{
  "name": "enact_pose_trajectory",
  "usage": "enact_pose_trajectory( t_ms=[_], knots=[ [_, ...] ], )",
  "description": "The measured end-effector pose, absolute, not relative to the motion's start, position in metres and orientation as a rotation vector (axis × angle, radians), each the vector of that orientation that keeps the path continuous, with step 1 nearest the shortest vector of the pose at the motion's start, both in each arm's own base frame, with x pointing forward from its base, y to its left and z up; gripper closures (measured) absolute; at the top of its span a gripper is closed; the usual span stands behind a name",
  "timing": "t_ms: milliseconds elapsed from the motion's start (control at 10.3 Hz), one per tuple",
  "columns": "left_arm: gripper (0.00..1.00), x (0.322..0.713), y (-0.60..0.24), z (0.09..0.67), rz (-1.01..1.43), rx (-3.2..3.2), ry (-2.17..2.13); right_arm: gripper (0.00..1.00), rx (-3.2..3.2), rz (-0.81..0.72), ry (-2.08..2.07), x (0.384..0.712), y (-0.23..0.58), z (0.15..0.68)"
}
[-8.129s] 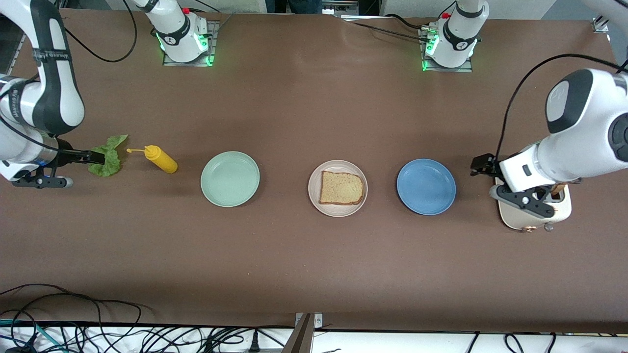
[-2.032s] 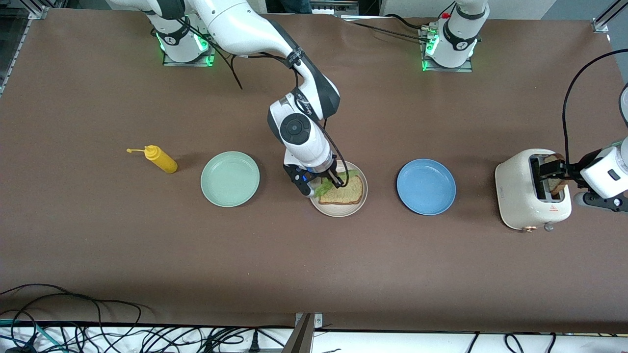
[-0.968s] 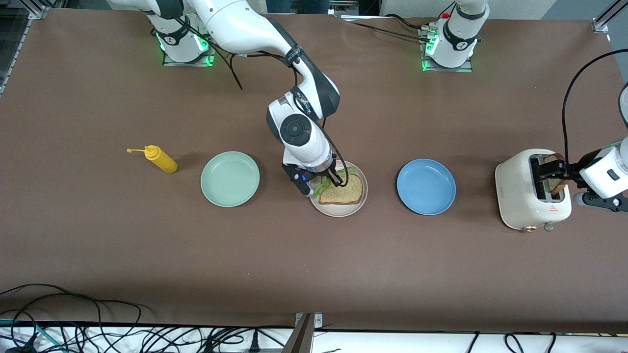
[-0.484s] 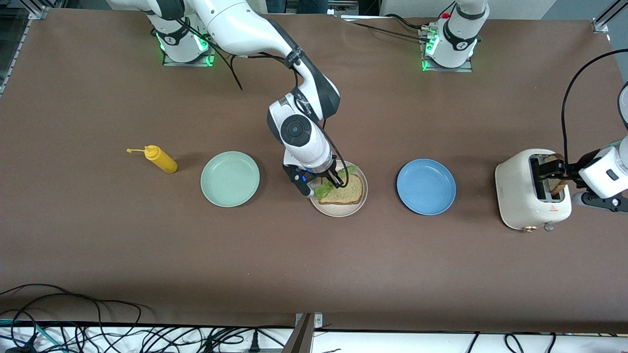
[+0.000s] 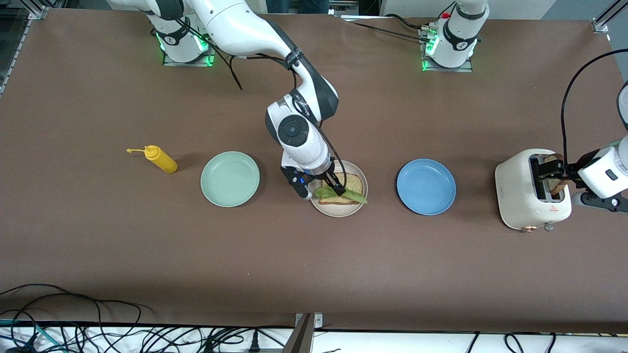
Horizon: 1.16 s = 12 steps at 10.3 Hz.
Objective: Make sandwich on beige plate with both arms
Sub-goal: 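Lower the lettuce onto the bread and open the right gripper, then move the right gripper to the yellow mustard bottle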
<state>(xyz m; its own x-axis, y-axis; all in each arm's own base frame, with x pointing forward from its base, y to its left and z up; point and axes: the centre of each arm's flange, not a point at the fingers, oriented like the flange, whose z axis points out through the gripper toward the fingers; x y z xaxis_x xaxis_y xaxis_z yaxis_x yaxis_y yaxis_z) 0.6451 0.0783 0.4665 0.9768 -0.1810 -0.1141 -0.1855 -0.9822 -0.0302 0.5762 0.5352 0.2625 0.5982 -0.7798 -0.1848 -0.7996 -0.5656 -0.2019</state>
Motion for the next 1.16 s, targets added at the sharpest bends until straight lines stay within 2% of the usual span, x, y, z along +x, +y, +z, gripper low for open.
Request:
enact_pose_trajectory(
  t_ms=[290, 871, 968, 1161],
  knots=[
    [0.00, 0.645, 0.077, 0.467, 0.172, -3.083, 0.288, 0.00, -2.564, -0.001, 1.228, 0.587, 0.530, 0.270],
    [0.00, 0.645, 0.077, 0.467, 0.172, -3.083, 0.288, 0.00, -2.674, -0.069, 1.167, 0.587, 0.525, 0.265],
    [0.00, 0.645, 0.077, 0.467, 0.172, -3.083, 0.288, 0.00, -2.758, -0.050, 1.125, 0.590, 0.514, 0.272],
    [0.00, 0.645, 0.076, 0.467, 0.171, -3.083, 0.289, 0.00, -2.922, 0.054, 0.948, 0.607, 0.469, 0.320]
  ],
)
